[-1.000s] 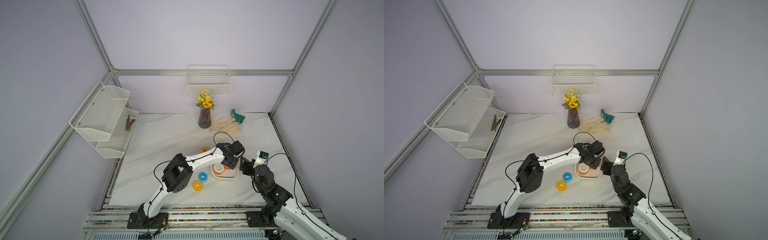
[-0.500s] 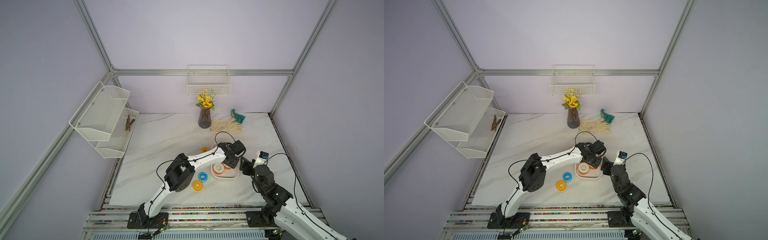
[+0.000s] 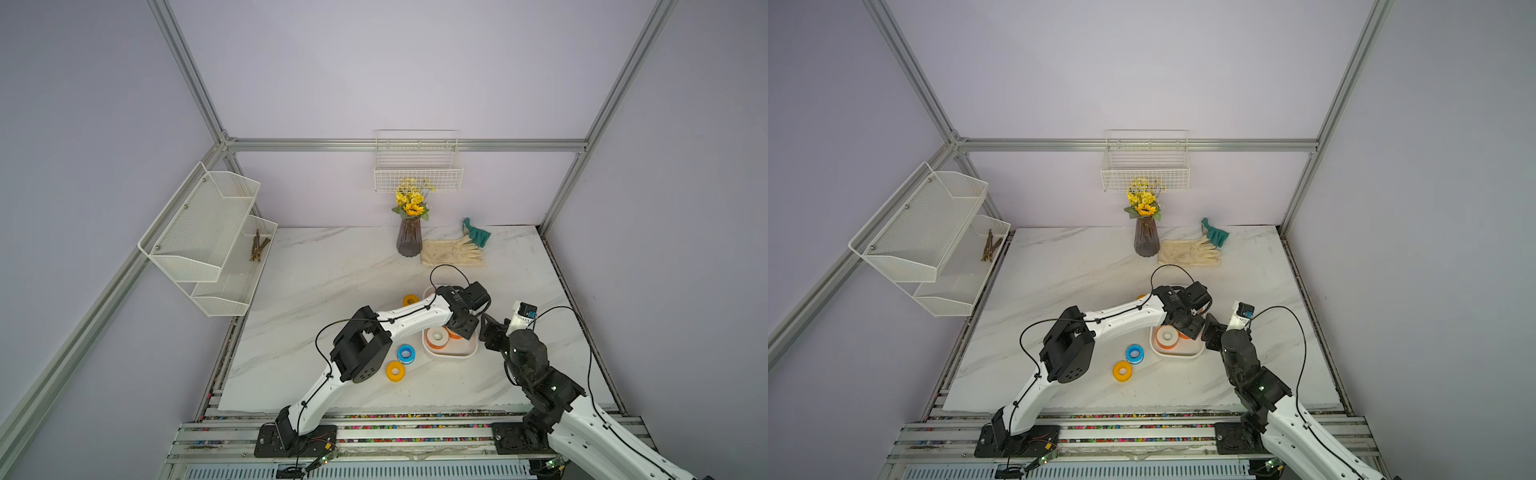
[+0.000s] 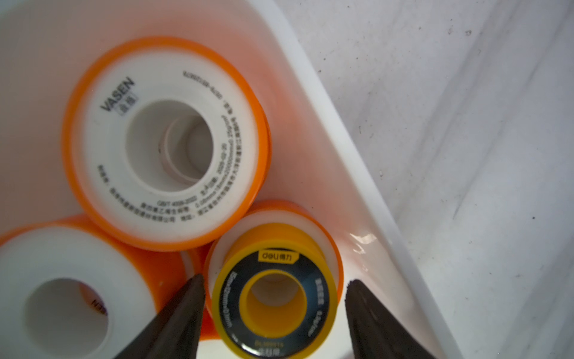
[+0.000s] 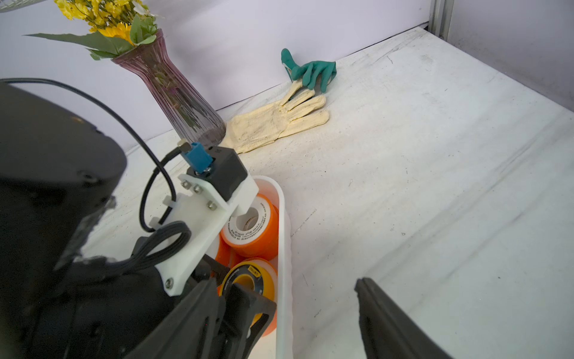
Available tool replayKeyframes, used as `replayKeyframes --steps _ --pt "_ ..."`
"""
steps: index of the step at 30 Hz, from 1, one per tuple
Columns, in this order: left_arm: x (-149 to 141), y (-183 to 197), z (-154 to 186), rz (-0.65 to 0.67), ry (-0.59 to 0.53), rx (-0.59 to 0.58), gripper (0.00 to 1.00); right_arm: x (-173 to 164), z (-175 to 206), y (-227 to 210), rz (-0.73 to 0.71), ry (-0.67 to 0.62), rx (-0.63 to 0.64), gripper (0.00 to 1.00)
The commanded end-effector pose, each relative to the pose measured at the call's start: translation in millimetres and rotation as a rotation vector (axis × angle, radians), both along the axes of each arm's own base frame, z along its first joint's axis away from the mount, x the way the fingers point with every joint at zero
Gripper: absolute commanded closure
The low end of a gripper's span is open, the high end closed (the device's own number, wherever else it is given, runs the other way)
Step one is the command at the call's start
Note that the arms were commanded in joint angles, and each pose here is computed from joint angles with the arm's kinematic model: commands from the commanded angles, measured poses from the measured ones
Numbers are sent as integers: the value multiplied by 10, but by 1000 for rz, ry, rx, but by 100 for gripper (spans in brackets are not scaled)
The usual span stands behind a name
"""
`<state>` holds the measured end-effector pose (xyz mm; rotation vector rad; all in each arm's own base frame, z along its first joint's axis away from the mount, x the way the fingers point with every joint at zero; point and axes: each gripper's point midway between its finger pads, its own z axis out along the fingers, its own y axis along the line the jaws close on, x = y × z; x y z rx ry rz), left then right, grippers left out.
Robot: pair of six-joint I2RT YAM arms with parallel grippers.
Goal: Put the sealing tape into the storage box
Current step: Place the sealing tape in the storage box.
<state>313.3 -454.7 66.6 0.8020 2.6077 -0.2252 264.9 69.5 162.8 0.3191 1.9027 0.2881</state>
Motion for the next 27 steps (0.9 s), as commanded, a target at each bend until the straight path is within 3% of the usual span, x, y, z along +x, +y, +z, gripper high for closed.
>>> replayKeyframes --steps 1,27 --pt "33 -44 195 0 -18 -37 29 -4 -10 -33 -18 3 1 24" --pt "-93 35 621 2 -64 -71 30 1 -2 -11 -6 2 0 24"
